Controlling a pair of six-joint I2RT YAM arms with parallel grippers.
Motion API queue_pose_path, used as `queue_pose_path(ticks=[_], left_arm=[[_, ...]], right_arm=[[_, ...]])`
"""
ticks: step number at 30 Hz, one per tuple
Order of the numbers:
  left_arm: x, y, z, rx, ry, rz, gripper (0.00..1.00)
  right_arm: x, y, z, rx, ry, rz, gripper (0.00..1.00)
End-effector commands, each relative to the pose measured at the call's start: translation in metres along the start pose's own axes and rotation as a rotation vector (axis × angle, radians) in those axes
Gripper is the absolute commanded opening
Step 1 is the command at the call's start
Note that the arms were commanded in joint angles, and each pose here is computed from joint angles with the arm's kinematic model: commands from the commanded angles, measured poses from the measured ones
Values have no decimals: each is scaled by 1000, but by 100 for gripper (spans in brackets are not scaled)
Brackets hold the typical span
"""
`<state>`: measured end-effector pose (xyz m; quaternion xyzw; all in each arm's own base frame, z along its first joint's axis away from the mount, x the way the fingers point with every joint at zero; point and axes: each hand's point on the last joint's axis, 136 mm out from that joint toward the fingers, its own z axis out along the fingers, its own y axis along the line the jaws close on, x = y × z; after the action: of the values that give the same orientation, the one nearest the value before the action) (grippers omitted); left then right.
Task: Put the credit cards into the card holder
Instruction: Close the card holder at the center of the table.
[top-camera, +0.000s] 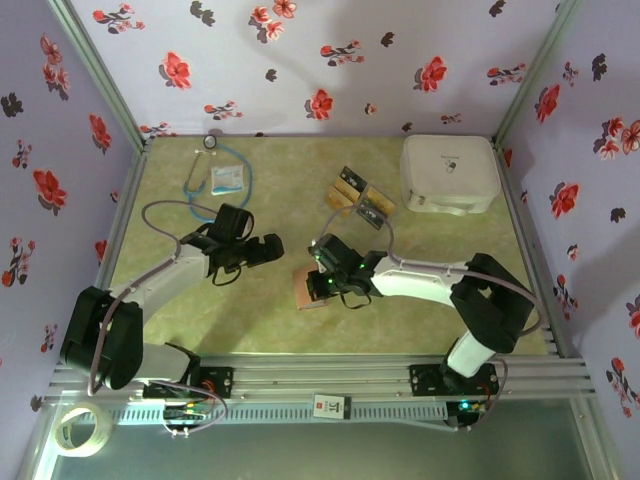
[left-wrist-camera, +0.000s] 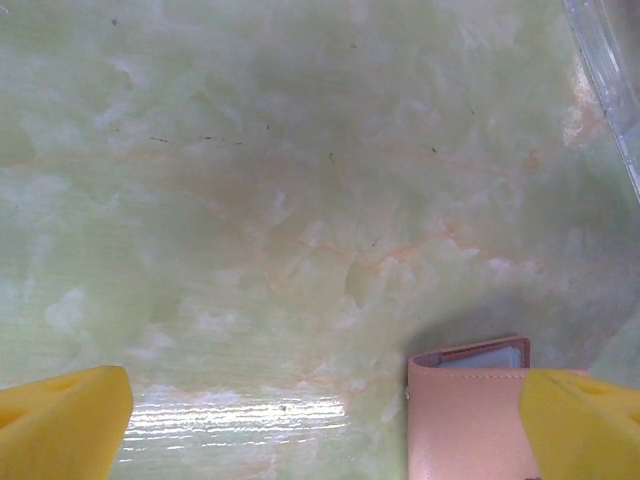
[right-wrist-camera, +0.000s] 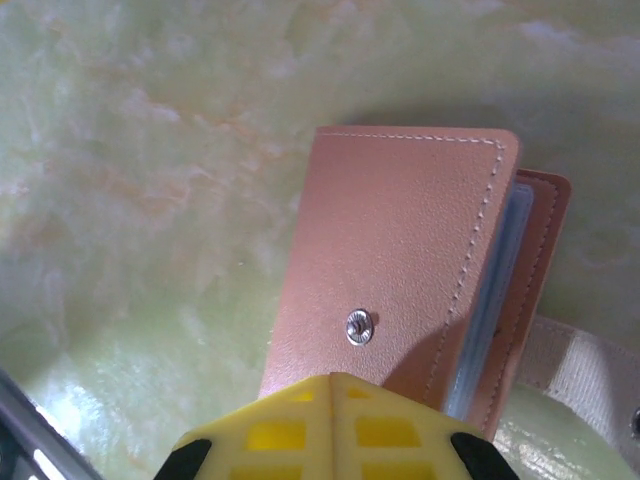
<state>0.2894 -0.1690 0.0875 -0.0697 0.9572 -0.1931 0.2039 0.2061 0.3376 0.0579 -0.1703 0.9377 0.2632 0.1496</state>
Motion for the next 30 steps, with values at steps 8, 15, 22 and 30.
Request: queue_pose_path(ticks=[8,15,22,30], left_arm=[[24,-13,15,8,75,102,100],[40,-22,32,-3,116,151,100],[55,-29,45,-34,132,221,100],[62,-4,55,-171,172,265,100]], right_arm=[[7,-16,19,-1,1,53,0],[9,-18,23,-5,6,63,0],[9,-18,22,-8,-1,69,0],[1,-14,9,-22,-30,67,0]])
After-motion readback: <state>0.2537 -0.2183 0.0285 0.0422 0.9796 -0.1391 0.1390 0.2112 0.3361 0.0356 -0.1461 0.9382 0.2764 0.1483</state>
